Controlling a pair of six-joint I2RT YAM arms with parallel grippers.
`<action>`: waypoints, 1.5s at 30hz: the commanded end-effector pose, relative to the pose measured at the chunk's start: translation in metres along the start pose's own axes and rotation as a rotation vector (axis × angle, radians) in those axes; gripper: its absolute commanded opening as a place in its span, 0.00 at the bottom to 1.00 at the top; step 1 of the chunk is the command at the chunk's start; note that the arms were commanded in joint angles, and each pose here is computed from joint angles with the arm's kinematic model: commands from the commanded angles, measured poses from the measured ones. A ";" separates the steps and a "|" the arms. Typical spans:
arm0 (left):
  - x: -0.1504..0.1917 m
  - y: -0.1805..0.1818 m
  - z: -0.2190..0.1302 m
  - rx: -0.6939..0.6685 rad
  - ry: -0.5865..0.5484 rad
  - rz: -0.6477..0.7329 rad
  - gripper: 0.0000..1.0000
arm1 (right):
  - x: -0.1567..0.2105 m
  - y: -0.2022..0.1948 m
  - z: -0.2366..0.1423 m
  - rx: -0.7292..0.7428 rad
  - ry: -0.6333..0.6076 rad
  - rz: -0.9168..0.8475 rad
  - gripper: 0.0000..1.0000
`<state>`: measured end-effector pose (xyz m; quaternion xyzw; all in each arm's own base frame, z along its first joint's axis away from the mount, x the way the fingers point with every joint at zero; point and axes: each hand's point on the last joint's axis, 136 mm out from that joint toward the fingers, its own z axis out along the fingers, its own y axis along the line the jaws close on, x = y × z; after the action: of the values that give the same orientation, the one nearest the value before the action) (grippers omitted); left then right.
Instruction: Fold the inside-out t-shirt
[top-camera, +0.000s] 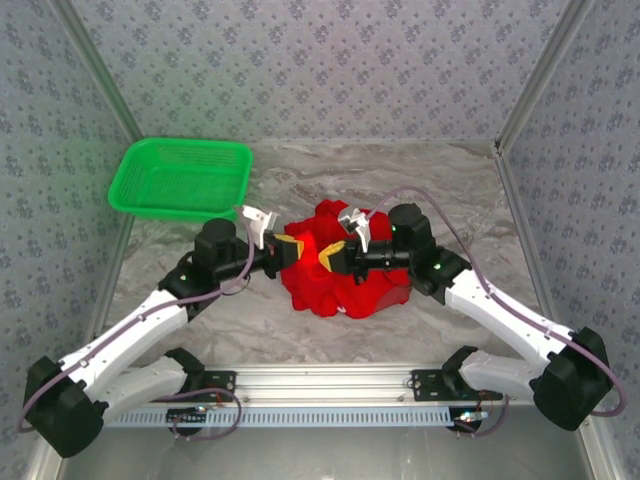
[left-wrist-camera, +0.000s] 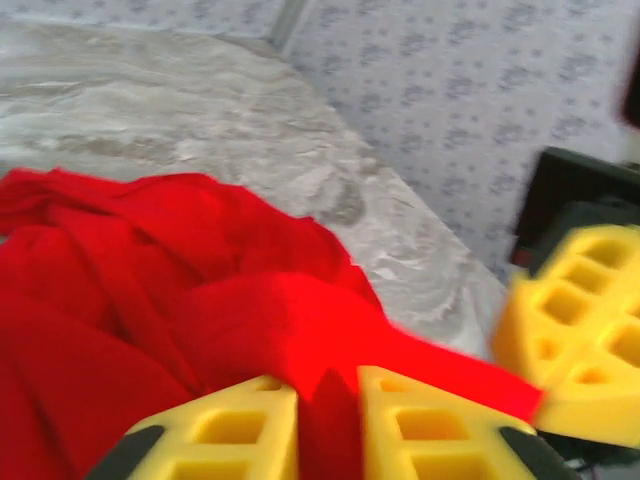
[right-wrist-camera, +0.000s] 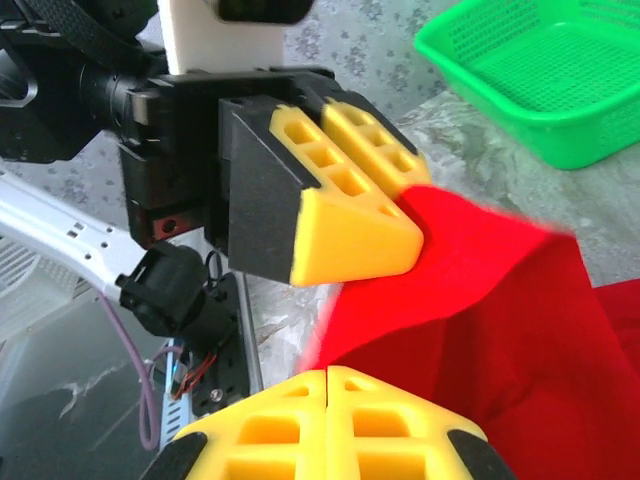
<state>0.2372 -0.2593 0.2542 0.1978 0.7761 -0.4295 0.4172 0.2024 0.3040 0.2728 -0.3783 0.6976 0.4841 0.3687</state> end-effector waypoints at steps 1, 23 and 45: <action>-0.012 0.016 -0.003 -0.118 -0.012 0.023 0.35 | -0.022 -0.005 -0.006 0.086 -0.015 0.019 0.00; -0.005 -0.025 0.011 -0.061 0.004 0.341 0.64 | -0.043 -0.004 0.016 0.031 0.012 0.169 0.00; -0.008 -0.031 0.007 0.005 -0.046 0.463 0.00 | -0.039 -0.011 -0.005 0.057 -0.011 0.224 0.15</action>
<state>0.2255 -0.2866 0.2548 0.3682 0.7221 -0.3140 0.4944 0.2281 0.3159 0.2945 -0.2974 0.7492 0.5036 0.3109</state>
